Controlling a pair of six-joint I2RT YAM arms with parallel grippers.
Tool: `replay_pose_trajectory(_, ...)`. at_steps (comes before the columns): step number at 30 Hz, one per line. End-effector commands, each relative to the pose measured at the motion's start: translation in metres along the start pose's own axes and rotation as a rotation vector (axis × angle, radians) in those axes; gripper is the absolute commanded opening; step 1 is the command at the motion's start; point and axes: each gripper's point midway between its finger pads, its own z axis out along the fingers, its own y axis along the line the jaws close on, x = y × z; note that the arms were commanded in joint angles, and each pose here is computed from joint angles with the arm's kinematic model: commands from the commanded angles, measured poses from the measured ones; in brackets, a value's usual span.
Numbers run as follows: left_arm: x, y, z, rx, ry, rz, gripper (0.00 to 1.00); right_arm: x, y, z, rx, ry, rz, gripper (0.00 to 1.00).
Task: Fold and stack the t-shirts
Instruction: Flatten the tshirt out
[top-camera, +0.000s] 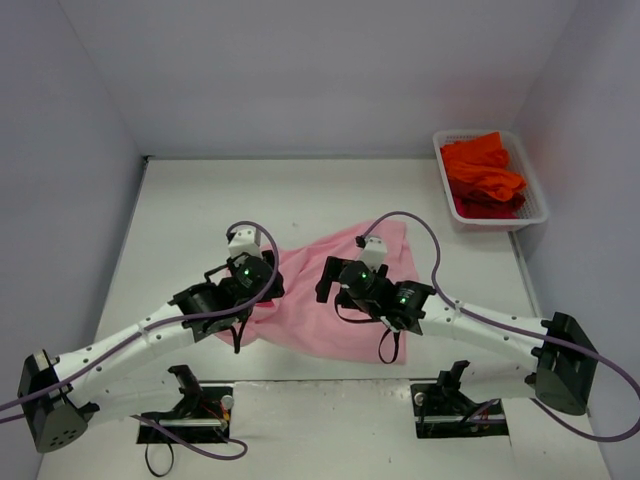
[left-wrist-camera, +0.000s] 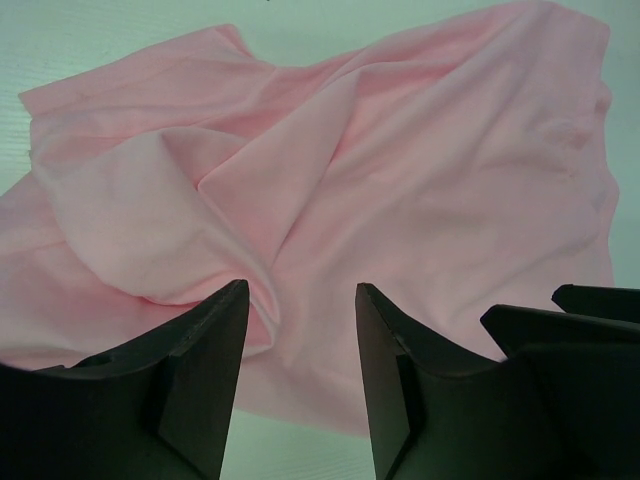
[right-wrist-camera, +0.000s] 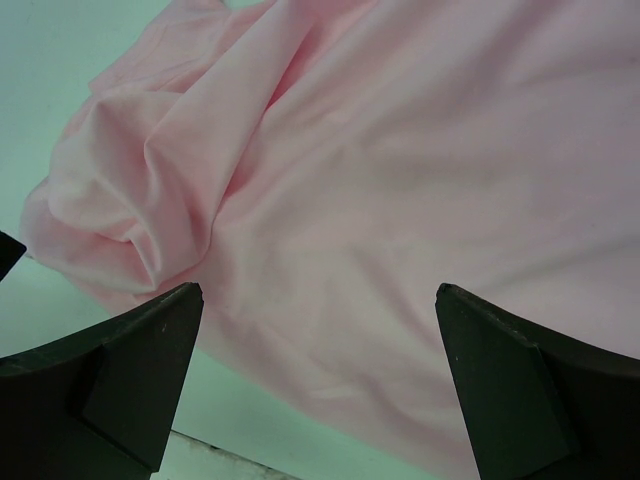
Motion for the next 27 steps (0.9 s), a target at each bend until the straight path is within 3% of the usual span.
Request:
replay_pose_trajectory(1, -0.015, -0.011, -0.004, 0.025, -0.049, -0.014, 0.43, -0.031, 0.012, -0.010, -0.024, -0.087, 0.037, 1.00)
replay_pose_trajectory(11, -0.014, -0.003, 0.015, -0.057, -0.072, 0.036, 0.43, -0.029, 0.012, -0.010, -0.026, -0.081, 0.038, 1.00)
replay_pose_trajectory(17, -0.027, 0.001, 0.038, -0.100, -0.039, -0.022, 0.43, -0.035, 0.007, -0.019, -0.026, -0.103, 0.043, 1.00)
replay_pose_trajectory(27, -0.072, 0.072, 0.045, -0.202, -0.074, -0.163, 0.43, -0.029, 0.000, -0.015, 0.000, -0.084, 0.037, 1.00)
